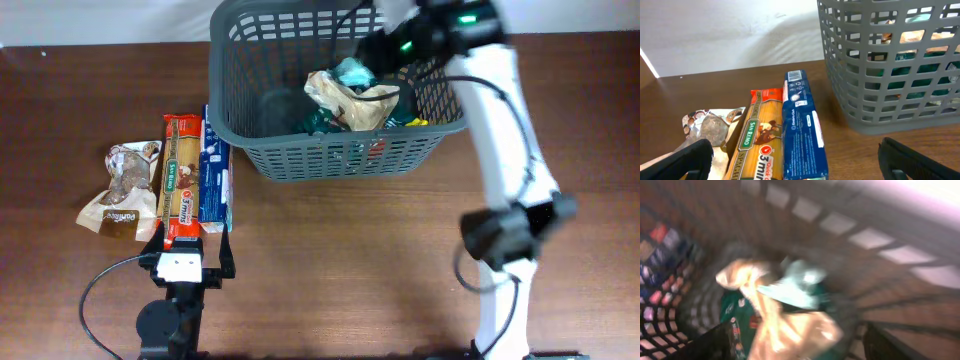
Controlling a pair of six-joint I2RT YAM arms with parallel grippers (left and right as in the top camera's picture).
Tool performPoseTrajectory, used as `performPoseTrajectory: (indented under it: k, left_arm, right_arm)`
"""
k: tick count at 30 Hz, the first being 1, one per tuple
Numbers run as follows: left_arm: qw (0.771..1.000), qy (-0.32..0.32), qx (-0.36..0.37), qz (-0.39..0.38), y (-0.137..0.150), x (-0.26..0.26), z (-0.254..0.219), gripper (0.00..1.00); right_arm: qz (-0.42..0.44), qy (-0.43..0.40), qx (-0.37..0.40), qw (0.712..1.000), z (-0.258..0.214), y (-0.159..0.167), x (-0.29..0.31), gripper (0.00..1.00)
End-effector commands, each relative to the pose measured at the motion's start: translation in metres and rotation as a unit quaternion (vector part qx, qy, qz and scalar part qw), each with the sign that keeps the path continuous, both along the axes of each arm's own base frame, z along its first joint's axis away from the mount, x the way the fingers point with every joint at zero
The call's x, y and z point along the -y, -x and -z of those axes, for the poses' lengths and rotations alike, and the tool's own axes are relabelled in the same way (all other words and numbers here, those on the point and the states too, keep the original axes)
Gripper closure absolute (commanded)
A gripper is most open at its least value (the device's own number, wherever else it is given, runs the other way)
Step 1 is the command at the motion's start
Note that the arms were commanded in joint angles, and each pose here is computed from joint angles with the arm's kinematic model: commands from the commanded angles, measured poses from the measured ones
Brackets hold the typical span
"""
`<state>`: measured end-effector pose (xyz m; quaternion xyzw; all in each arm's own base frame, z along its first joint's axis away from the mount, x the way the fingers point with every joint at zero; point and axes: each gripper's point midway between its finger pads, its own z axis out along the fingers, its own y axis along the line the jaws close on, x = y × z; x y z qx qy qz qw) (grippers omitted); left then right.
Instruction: Pack container
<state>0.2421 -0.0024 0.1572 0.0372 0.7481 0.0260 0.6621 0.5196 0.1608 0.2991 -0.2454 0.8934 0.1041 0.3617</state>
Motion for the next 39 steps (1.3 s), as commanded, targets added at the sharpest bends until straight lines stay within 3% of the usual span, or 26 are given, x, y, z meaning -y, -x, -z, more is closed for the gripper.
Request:
performPoseTrajectory:
  k: [1,5,10,14,16,17,23,28,31,35,39]
  left_arm:
    - [1.000,-0.006,0.000,0.007,0.000,0.002,0.002,0.01]
    - [1.000,-0.006,0.000,0.007,0.000,0.002,0.002,0.01]
    - [1.000,-0.006,0.000,0.007,0.000,0.002,0.002,0.01]
    - [1.000,-0.006,0.000,0.007,0.000,0.002,0.002,0.01]
    - [1.000,-0.006,0.000,0.007,0.000,0.002,0.002,0.01]
    - [1.000,-0.006,0.000,0.007,0.000,0.002,0.002,0.01]
    - [1.000,-0.007,0.002,-0.006,0.000,-0.002,0.001,0.01]
    - [0.998,0.005,0.060,-0.023,0.000,-0.008,-0.036,0.01]
    - [0.989,0.072,-0.004,-0.128,0.010,-0.040,-0.034,0.01]
    - [0.981,0.070,-0.105,-0.146,0.004,-0.043,-0.037,0.01]
    - [0.966,0.062,-0.189,-0.166,-0.029,-0.052,-0.059,0.01]
  right_arm:
    - [0.074,0.002,0.130,0.989,-0.121,0.037,0.066,0.16]
    - [0.154,-0.005,0.157,0.976,-0.156,0.060,0.136,0.11]
    - [0.292,-0.026,0.106,0.950,-0.141,0.080,0.232,0.08]
    - [0.401,-0.074,-0.004,0.913,-0.082,0.097,0.298,0.07]
    - [0.406,-0.099,-0.056,0.907,-0.050,0.100,0.307,0.07]
    - [0.407,-0.108,-0.081,0.904,-0.034,0.101,0.309,0.00]
    - [0.419,-0.122,-0.235,0.868,0.077,0.122,0.307,0.01]
    - [0.418,-0.122,-0.324,0.840,0.138,0.150,0.293,0.01]
    - [0.418,-0.122,-0.343,0.832,0.156,0.157,0.290,0.01]
    - [0.417,-0.122,-0.347,0.831,0.158,0.158,0.289,0.01]
    - [0.417,-0.122,-0.345,0.832,0.158,0.157,0.289,0.01]
